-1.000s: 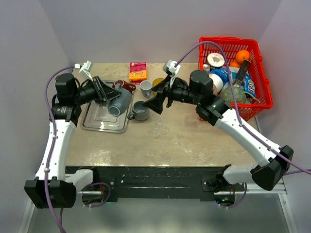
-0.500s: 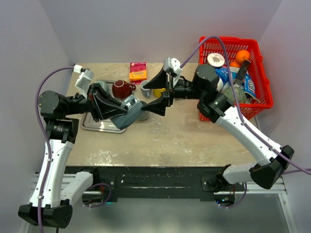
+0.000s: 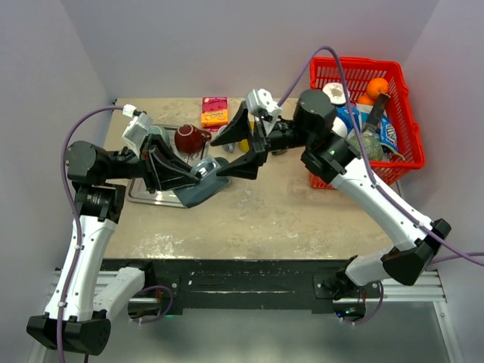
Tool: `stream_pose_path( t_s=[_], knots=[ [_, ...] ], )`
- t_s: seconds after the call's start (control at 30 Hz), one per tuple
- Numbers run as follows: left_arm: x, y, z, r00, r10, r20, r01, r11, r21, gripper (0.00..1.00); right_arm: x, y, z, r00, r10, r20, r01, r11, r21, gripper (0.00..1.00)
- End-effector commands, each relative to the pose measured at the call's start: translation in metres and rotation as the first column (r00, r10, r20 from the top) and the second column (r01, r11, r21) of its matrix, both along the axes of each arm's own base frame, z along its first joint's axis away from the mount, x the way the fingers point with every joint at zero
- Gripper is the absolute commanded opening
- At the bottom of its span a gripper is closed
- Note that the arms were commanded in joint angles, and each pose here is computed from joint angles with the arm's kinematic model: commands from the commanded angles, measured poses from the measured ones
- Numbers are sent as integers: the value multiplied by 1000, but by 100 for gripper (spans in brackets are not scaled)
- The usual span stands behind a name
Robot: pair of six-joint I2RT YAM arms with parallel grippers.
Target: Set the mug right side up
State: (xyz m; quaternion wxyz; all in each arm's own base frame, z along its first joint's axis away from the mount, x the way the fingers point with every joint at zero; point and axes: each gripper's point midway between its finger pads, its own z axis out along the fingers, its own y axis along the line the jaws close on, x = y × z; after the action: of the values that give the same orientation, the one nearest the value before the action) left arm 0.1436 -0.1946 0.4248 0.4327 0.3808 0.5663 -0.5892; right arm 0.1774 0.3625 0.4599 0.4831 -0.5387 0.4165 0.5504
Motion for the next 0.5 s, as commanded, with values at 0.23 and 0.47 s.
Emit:
stream_pose_path(
  t_s=[0.23, 0.47],
  knots=[
    [1, -4, 4, 997, -4, 73, 5, 1000, -10, 0, 4, 28, -31, 999, -31, 17, 32, 994, -107, 61],
    [6, -7, -3, 999, -7, 49, 8, 1000, -9, 0, 16, 38, -46, 996, -85, 22, 88, 982, -166, 7]
  ],
)
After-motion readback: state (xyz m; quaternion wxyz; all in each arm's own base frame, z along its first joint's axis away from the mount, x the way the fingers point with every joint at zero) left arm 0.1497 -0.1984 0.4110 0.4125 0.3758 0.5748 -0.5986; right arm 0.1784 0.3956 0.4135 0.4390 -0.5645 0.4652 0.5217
